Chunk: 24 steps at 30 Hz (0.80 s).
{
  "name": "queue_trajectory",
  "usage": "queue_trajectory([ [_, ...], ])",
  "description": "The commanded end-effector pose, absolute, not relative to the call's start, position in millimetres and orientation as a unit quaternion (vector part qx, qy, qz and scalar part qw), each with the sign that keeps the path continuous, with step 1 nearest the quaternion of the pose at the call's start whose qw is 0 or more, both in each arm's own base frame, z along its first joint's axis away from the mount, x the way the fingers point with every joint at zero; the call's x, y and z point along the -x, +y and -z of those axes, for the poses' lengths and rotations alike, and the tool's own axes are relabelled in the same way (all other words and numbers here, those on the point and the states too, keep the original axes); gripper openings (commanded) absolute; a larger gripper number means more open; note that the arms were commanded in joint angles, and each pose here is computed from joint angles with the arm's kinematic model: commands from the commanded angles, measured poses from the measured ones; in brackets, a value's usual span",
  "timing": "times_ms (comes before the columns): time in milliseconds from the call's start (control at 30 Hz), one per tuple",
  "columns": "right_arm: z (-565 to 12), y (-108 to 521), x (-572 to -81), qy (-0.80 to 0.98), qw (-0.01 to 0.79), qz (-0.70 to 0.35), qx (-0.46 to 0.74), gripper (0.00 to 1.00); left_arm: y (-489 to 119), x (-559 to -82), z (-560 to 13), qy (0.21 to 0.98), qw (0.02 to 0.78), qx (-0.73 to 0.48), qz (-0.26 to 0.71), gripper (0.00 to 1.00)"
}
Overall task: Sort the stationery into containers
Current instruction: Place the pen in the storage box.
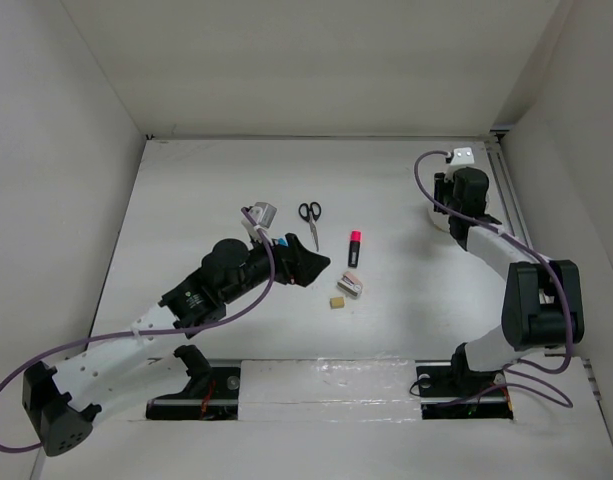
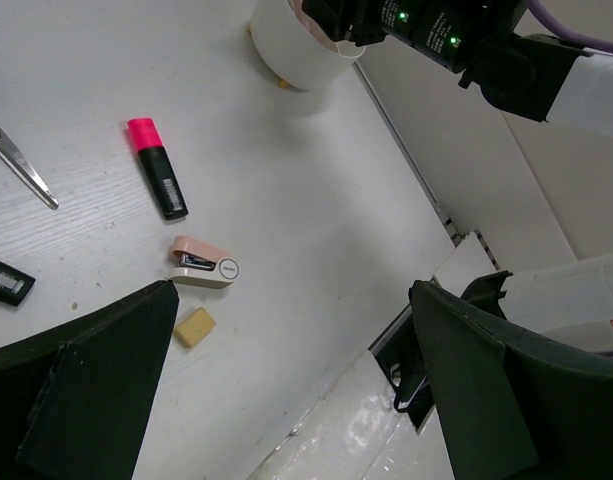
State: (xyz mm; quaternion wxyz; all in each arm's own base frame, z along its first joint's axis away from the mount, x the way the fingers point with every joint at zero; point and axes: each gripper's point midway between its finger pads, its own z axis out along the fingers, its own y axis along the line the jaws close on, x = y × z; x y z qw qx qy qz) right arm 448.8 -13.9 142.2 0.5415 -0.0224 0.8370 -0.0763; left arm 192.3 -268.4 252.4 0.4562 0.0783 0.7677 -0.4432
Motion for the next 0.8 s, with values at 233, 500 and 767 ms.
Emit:
queue_trajectory([
  [233, -232.3, 21.3, -436.6, 0.769, 0.637, 0.052, 0.024, 0.60, -264.4, -198.1, -282.1, 0.745, 0.488, -0.064, 0.450, 1.00],
  [500, -268.7, 54.7, -391.1, 0.776, 0.629, 0.032, -0.029, 1.00, -225.2, -257.0, -241.9, 0.811, 0.476, 0.080, 0.330, 1.00],
  [767, -274.0, 79.4, -341.5, 0.802, 0.587, -0.001, -0.115, 1.00, -211.6, -285.8, -210.7, 0.849, 0.453, 0.139, 0.233, 1.00],
])
